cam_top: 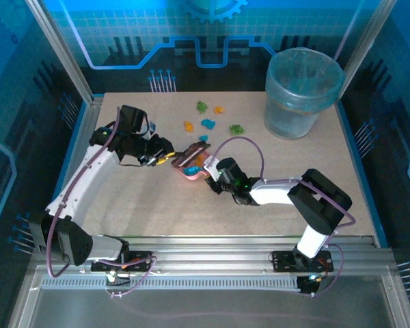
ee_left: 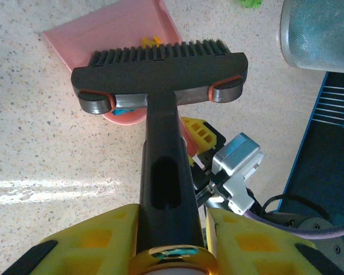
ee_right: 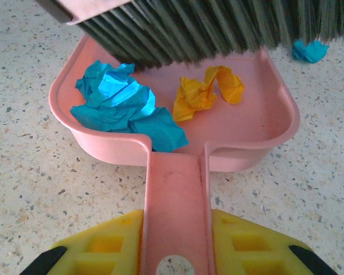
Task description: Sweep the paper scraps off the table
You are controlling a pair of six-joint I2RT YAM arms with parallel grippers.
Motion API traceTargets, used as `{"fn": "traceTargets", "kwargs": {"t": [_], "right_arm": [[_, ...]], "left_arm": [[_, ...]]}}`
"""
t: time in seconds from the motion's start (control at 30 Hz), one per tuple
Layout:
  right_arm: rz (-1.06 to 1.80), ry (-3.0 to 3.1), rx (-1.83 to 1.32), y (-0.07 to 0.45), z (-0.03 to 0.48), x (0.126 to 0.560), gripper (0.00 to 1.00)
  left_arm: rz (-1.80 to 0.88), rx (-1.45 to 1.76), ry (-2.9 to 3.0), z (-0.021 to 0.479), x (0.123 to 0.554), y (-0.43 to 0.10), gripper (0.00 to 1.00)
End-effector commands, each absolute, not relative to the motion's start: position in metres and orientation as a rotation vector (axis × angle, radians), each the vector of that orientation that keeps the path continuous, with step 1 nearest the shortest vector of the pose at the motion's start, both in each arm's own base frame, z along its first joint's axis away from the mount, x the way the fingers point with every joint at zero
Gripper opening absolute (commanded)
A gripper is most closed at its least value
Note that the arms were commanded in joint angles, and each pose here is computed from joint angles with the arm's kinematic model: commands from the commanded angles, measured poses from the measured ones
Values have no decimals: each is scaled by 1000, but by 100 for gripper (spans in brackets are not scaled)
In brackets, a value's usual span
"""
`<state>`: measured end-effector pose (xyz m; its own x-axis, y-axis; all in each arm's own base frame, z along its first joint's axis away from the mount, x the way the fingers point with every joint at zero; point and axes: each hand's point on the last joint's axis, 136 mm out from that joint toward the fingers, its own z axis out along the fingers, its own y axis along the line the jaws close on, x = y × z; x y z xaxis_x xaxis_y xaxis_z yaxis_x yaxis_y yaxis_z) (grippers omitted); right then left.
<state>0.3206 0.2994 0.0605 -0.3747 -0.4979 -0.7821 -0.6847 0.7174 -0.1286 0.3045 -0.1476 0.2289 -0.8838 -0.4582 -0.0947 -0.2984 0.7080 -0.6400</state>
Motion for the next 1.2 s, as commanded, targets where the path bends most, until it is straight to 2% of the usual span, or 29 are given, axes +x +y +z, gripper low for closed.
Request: {"fn": "traceTargets", "kwargs": {"t": [0.0, 0.2, 0.33, 0.7, 0.9, 1.17], "right_arm": [[310, 1938, -881, 308, 89, 323, 0], [348, 1878, -887, 313, 102, 317, 0], [347, 1862, -878, 309, 110, 314, 0], [373, 1880, -787, 283, 157, 295, 0], [307, 1962, -716, 249, 202, 283, 0], [199, 2105, -537, 194, 259, 274, 0]], "left_arm": [[-958, -573, 2539, 267, 320, -146, 0], [-950, -569, 2429, 298, 328, -137, 0], [-853, -569, 2344, 317, 328, -119, 0], [-639, -512, 2102, 353, 291, -73, 0], [-659, -546, 2021, 343, 270, -65, 0], [-643, -581, 1945, 324, 267, -60, 0]]}}
